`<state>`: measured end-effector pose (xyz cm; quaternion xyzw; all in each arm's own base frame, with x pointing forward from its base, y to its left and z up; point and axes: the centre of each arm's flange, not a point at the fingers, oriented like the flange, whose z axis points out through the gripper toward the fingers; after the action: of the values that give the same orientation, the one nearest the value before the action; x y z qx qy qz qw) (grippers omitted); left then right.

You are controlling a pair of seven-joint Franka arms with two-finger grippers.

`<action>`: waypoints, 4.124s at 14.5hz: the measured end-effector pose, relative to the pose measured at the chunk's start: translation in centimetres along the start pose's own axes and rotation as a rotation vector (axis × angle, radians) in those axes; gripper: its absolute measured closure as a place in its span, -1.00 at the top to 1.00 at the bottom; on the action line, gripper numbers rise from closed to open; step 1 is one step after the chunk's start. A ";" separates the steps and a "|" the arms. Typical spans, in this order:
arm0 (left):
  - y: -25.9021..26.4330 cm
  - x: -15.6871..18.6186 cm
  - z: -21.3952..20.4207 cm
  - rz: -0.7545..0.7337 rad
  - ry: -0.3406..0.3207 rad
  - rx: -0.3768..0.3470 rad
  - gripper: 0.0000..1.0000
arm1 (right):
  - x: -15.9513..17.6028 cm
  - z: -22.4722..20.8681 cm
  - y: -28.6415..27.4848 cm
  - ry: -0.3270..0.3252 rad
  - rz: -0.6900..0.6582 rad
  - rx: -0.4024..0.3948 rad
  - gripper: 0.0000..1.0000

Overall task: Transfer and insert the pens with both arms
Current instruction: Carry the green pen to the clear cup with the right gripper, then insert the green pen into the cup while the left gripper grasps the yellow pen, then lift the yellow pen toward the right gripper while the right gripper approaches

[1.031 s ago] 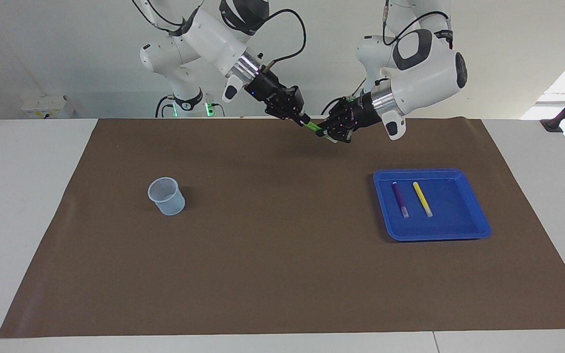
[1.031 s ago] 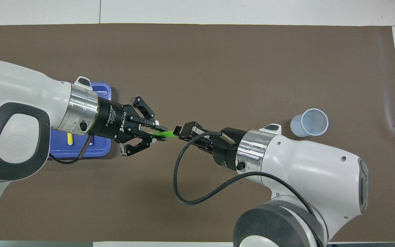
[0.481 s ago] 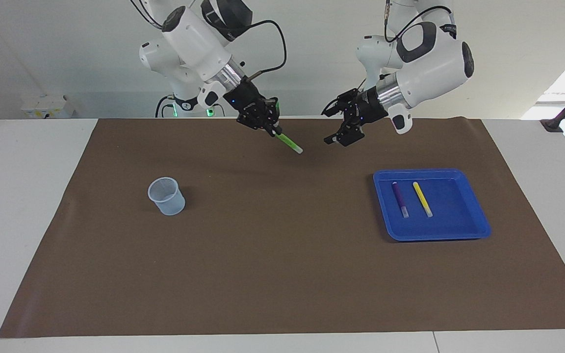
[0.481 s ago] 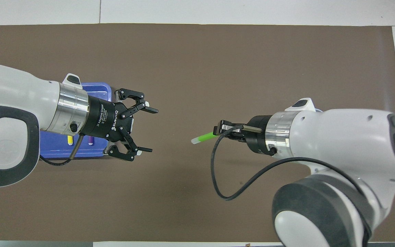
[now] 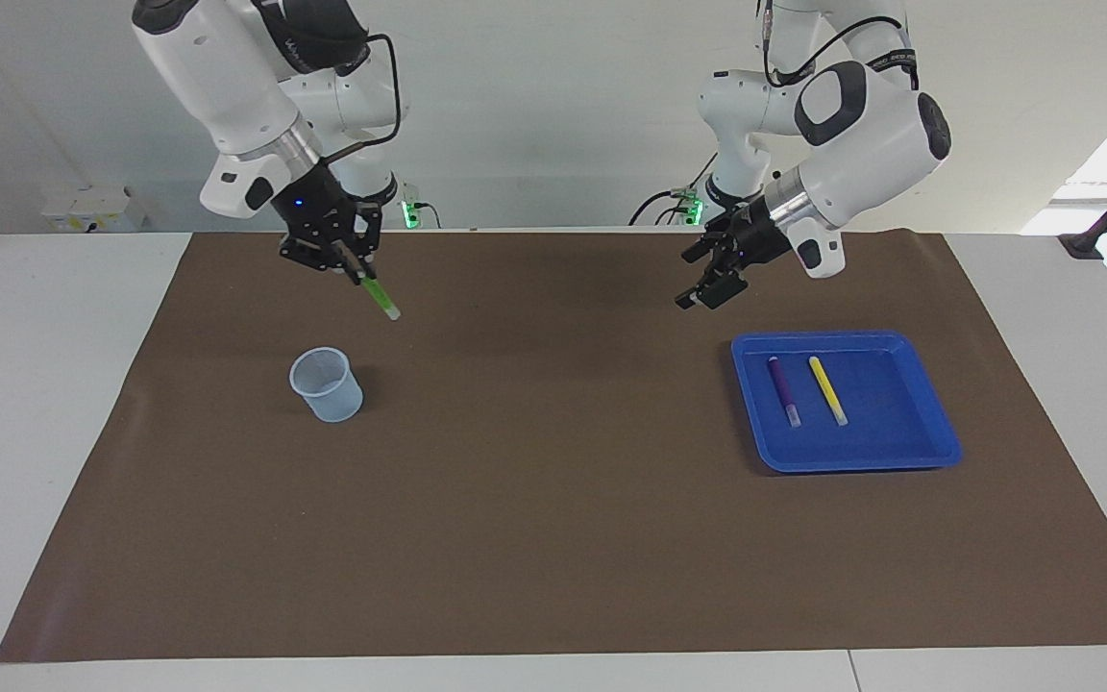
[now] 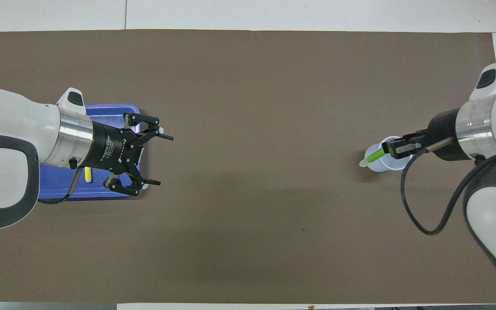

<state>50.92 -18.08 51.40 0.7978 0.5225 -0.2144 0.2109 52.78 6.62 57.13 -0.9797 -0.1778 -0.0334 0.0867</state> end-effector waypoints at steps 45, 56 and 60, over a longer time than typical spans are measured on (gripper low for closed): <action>-3.7 28.5 5.6 1.217 0.385 0.454 -0.67 | 1.6 7.7 -1.7 0.057 0.332 0.341 1.00; 2.6 16.0 -2.7 0.800 0.207 0.383 -0.67 | 3.2 5.7 -10.7 0.004 0.782 0.593 1.00; 4.2 7.7 -2.5 0.448 0.160 0.243 -0.67 | 4.0 5.0 -14.3 0.054 0.884 0.626 1.00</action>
<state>57.92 -12.49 49.55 0.9274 0.3184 -0.1600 0.1137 51.62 22.09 54.82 -0.8873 0.2521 0.0355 0.3846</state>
